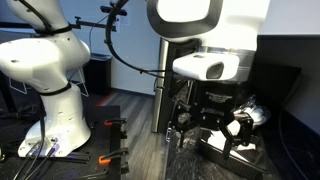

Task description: Pick up the plastic knife from the base top and put it in the utensil holder

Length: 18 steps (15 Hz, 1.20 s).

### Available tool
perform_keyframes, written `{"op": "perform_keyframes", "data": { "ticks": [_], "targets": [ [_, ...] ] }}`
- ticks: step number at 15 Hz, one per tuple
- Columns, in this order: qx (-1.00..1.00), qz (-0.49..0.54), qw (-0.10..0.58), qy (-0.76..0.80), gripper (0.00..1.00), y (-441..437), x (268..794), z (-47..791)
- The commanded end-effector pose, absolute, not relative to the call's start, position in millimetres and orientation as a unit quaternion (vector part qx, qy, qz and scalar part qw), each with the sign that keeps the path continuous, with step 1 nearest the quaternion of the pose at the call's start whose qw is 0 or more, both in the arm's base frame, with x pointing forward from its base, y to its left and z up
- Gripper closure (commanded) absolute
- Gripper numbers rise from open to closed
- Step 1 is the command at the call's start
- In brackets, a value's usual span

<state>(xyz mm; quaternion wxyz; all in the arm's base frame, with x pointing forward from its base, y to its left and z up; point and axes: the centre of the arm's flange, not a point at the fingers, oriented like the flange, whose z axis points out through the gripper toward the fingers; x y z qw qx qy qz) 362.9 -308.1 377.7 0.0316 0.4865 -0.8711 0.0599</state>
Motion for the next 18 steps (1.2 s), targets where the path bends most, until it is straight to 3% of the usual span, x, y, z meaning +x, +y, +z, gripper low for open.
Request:
{"op": "perform_keyframes", "data": {
  "ticks": [1, 11, 18],
  "targets": [
    [0.484, 0.046, 0.030, -0.874, 0.00, -337.5, 379.0, 368.1],
    [0.484, 0.044, 0.040, -0.873, 0.00, -340.9, 385.3, 359.0],
    [0.461, 0.073, -0.010, -0.884, 0.00, -384.8, 389.3, 321.5]
  ]
}}
